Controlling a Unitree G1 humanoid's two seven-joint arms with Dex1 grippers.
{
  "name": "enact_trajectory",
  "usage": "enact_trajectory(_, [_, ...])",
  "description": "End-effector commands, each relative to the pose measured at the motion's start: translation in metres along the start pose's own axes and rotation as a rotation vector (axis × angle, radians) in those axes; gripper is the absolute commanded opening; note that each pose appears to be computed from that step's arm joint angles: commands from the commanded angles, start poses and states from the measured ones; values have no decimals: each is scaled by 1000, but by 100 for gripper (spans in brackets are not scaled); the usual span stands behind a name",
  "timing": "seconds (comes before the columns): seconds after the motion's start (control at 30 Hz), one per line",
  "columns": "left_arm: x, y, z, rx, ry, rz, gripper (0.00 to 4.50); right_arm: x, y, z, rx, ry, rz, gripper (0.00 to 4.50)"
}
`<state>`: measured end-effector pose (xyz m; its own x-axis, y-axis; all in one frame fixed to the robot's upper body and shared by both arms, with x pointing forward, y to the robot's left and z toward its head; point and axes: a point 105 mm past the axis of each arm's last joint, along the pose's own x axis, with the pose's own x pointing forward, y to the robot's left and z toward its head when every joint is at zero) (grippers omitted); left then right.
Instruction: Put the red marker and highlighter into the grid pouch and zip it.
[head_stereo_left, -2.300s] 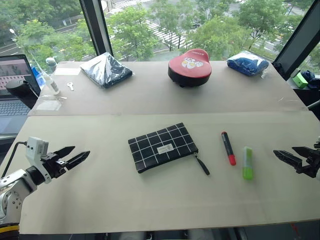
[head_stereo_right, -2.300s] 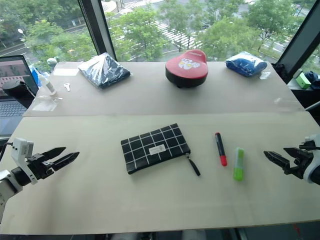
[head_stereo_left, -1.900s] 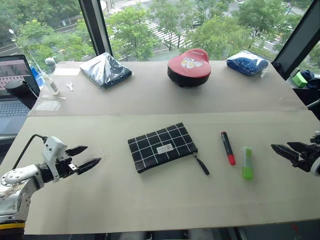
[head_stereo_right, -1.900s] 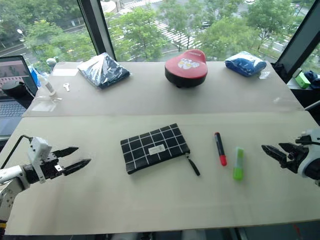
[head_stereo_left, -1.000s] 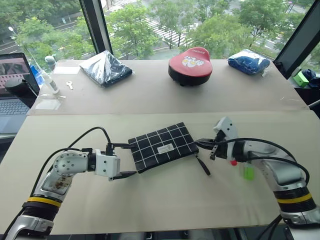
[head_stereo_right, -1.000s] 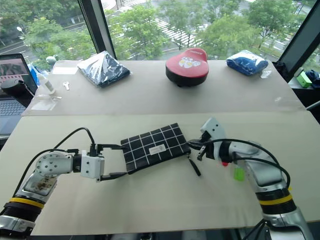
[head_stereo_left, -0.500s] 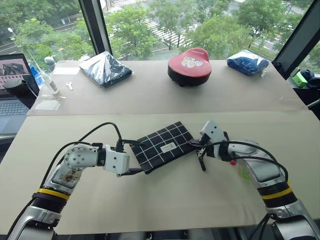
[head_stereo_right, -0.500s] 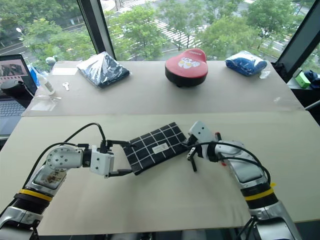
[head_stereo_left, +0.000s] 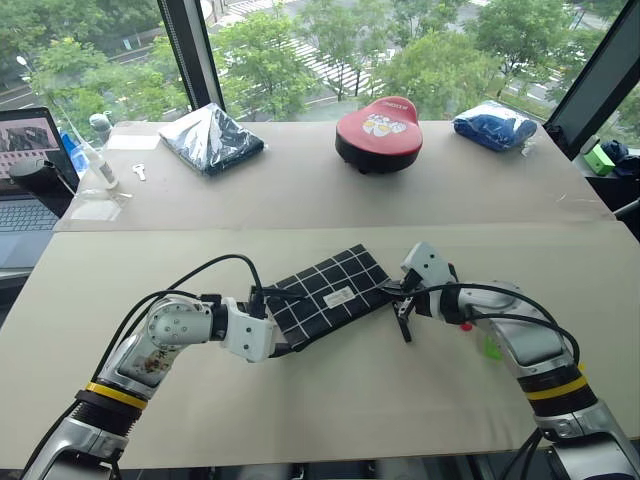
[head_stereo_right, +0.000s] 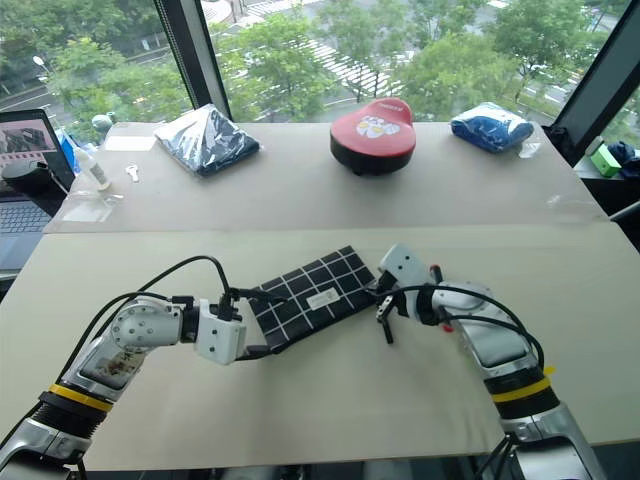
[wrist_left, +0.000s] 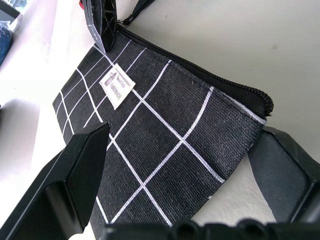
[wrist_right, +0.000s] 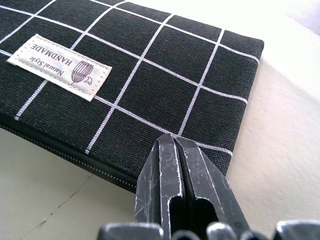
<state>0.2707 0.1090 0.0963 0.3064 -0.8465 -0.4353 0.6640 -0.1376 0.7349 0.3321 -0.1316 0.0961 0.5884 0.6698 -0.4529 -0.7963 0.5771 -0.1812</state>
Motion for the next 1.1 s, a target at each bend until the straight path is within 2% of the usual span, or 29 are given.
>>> enact_trajectory(0.03, [11, -21, -3, -2, 21, -60, 450, 0, -3, -3, 13, 24, -11, 3])
enact_trajectory(0.53, [29, -23, -10, -13, 33, -11, 450, -2, -6, -1, 21, 25, -18, 3])
enact_trajectory(0.57, [29, -23, -11, -15, 35, -9, 399, -2, -6, -1, 23, 24, -19, 0])
enact_trajectory(0.6, [29, -23, -12, -12, 38, -11, 384, -2, -7, -1, 23, 24, -21, 0])
enact_trajectory(0.93, [33, -7, -8, 3, 15, 17, 17, -2, -7, 0, 30, 19, -26, 0])
enact_trajectory(1.1, [34, -11, -9, -36, 14, 33, 8, -2, -7, 1, 40, 11, -29, 0])
